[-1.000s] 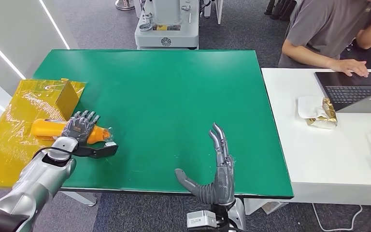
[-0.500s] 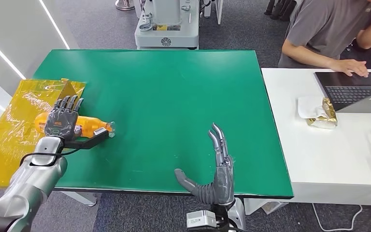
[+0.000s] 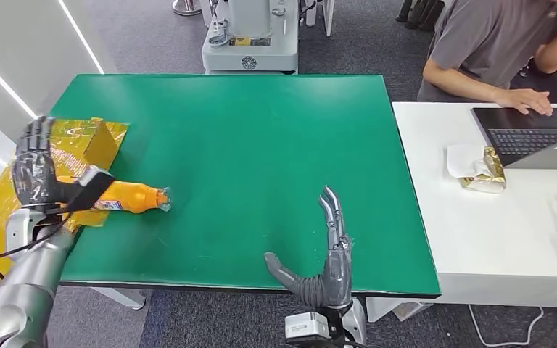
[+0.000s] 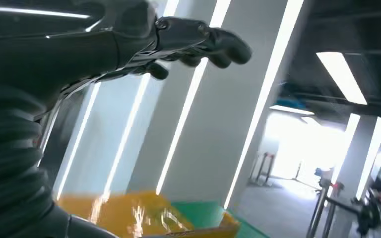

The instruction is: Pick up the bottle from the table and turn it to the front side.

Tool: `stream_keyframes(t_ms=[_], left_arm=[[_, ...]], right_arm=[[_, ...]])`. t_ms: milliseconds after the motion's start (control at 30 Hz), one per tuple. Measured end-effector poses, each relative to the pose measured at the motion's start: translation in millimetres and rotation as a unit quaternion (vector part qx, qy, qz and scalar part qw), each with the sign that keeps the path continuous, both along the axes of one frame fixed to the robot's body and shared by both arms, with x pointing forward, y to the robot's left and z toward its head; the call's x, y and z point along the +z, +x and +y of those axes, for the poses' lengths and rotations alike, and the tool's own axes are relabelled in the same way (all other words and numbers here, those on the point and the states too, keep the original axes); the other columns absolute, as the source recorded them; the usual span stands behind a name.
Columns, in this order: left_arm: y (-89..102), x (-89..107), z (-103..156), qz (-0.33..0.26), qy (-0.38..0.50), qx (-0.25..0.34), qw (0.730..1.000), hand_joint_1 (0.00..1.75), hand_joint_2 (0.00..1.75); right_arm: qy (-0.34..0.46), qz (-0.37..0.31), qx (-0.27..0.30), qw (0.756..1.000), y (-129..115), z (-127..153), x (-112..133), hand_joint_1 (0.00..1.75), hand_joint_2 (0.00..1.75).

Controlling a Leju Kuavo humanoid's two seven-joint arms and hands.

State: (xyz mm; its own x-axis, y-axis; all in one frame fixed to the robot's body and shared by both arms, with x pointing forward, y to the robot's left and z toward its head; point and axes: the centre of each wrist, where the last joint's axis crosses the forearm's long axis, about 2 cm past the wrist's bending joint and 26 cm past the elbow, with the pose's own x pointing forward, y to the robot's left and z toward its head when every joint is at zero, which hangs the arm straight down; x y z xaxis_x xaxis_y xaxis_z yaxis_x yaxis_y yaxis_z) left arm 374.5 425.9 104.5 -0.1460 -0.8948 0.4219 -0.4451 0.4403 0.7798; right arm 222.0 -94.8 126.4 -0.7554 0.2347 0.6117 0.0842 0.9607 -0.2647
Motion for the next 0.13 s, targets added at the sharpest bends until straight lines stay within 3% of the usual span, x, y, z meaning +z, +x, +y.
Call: stream_keyframes(t_ms=[133], left_arm=[[7.1,14.8,-28,-0.076,-0.202,-0.034,0.976,0.0,1.75]], right_arm=[[0.004,-0.001,0.012,1.0,2,5,1,0.0,1.75]])
